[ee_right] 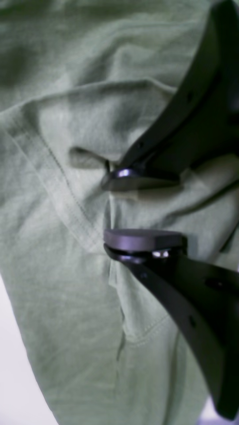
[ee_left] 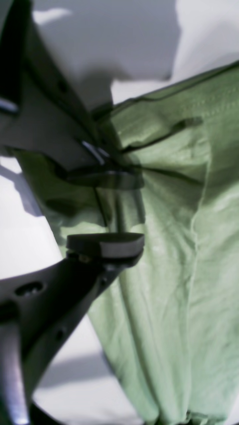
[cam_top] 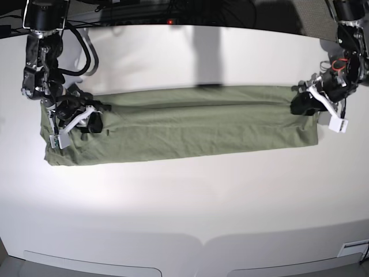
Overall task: Fold the T-shirt properly
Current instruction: 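Regrasp both ends of the folded strip with both grippers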
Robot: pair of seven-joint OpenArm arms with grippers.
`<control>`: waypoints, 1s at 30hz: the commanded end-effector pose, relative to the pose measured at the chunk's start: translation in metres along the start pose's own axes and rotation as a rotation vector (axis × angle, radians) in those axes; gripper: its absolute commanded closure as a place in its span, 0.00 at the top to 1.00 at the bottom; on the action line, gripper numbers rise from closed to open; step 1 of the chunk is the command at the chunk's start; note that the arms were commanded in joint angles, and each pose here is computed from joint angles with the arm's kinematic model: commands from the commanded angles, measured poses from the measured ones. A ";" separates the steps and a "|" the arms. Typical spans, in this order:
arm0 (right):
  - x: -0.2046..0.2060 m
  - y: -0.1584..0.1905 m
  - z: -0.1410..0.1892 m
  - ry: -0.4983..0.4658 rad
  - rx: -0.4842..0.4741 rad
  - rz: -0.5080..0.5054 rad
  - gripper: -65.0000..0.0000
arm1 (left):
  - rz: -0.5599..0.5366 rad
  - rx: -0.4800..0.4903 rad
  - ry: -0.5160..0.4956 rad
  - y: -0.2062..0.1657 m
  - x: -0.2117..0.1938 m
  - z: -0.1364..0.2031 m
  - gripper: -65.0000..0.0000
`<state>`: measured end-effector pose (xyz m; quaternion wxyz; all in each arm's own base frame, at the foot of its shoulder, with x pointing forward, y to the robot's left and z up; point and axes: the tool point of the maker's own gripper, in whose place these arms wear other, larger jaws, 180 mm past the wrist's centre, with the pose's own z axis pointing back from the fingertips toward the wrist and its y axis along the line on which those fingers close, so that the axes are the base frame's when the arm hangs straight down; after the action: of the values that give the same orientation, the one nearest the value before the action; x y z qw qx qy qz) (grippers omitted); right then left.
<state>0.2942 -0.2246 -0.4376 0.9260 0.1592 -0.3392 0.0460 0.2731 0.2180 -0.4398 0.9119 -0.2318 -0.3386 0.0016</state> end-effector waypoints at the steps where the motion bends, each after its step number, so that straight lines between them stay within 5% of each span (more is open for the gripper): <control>1: -0.003 0.000 0.003 0.038 0.006 0.027 0.31 | -0.022 0.058 0.018 0.014 0.005 0.005 0.34; 20: 0.106 0.060 0.050 -0.238 0.038 0.310 0.31 | 0.032 -0.020 -0.151 -0.001 0.046 0.004 0.36; 25: 0.109 0.062 0.052 -0.249 0.038 0.319 0.31 | 0.032 -0.020 -0.153 -0.001 0.047 0.004 0.71; 30: 0.110 0.062 0.052 -0.250 0.038 0.320 0.31 | 0.019 -0.027 -0.109 -0.003 0.049 0.001 0.70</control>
<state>0.3258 -0.1834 -0.3302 0.8685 0.1287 -0.4466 0.1722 0.2989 0.2165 -0.4213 0.8960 -0.2531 -0.3638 0.0261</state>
